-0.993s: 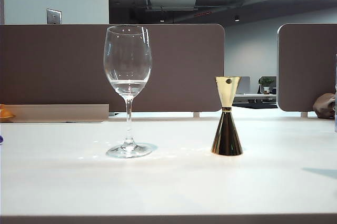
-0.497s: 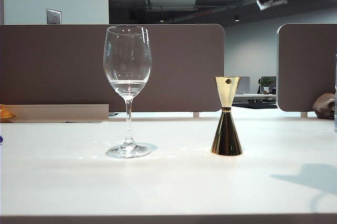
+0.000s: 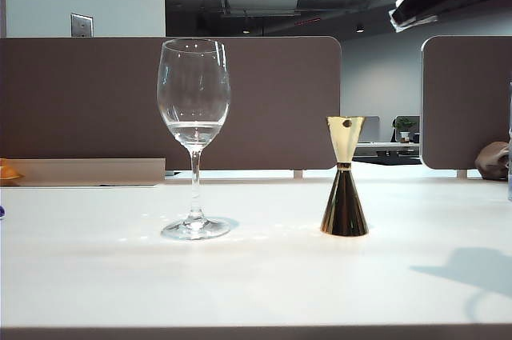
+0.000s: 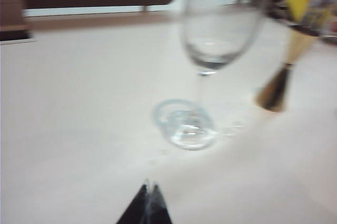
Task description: Pick up the jigger and pour the water inside into the glass.
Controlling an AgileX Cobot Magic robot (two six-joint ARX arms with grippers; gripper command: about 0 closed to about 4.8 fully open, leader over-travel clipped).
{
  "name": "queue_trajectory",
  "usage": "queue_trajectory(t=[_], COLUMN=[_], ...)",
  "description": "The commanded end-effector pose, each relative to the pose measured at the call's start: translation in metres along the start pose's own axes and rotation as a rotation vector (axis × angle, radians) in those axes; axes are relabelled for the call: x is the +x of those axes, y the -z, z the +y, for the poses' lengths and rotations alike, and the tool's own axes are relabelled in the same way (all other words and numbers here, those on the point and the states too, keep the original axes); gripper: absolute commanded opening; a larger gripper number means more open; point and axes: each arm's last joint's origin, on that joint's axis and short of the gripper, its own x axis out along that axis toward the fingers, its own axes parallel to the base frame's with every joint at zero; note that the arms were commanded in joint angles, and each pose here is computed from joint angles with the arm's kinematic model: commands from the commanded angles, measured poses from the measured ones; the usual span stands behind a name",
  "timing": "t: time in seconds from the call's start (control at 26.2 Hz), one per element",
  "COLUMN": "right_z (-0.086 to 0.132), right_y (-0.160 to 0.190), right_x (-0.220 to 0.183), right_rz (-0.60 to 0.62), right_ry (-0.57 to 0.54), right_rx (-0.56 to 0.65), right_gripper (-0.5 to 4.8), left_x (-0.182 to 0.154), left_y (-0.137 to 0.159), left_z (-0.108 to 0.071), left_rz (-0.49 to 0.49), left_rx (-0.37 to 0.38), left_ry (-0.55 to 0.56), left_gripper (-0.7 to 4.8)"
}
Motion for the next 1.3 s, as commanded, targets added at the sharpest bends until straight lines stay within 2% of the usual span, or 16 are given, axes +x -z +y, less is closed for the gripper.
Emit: queue_trajectory(t=[0.04,0.11,0.19,0.31,0.53,0.61,0.8,0.99,1.11,1.18,1.3], right_z=[-0.001,-0.008,-0.014,-0.022,-0.033,-0.037,-0.048,-0.057,-0.062,-0.065,-0.068], right_y=[0.001,0.005,0.011,0.026,0.049,0.054,0.058,0.059,0.061,0.062,0.064], right_x=[0.000,0.005,0.011,0.029,0.050,0.058,0.074,0.088,0.097,0.101,0.107], right_rz=[0.016,0.076,0.105,0.081,-0.044,-0.090,-0.103,-0.152,-0.179,-0.195,-0.196], right_ry=[0.052,0.188,0.255,0.244,0.276,0.280,0.300,0.307,0.302,0.303,0.301], right_rx=[-0.028,-0.056,-0.058,-0.067,-0.106,-0.085,-0.024,0.027,0.039,0.045,0.044], right_gripper=[-0.08,-0.08,-0.08,-0.08,-0.08,0.03,0.35,1.16,1.33,1.82,1.92], left_x=[0.000,0.000,0.000,0.000,0.000,0.000,0.000,0.000,0.000,0.000,0.000], left_y=[0.000,0.000,0.000,0.000,0.000,0.000,0.000,0.000,0.000,0.000,0.000], left_z=[-0.004,-0.005,-0.005,-0.005,-0.005,-0.005,-0.005,-0.005,-0.005,-0.005,-0.005], left_rz=[-0.005,-0.005,-0.005,-0.005,-0.005,-0.006,-0.006,-0.005,-0.005,-0.005,-0.005], left_rx=[0.009,0.009,0.010,0.009,0.009,0.009,0.010,0.009,0.009,0.009,0.009], left_ry=[0.153,0.179,0.177,0.176,0.176,0.176,0.176,0.176,0.176,0.176,0.176], left_gripper=[-0.05,-0.05,-0.05,-0.05,-0.05,-0.05,-0.05,-0.05,-0.05,-0.05,-0.05])
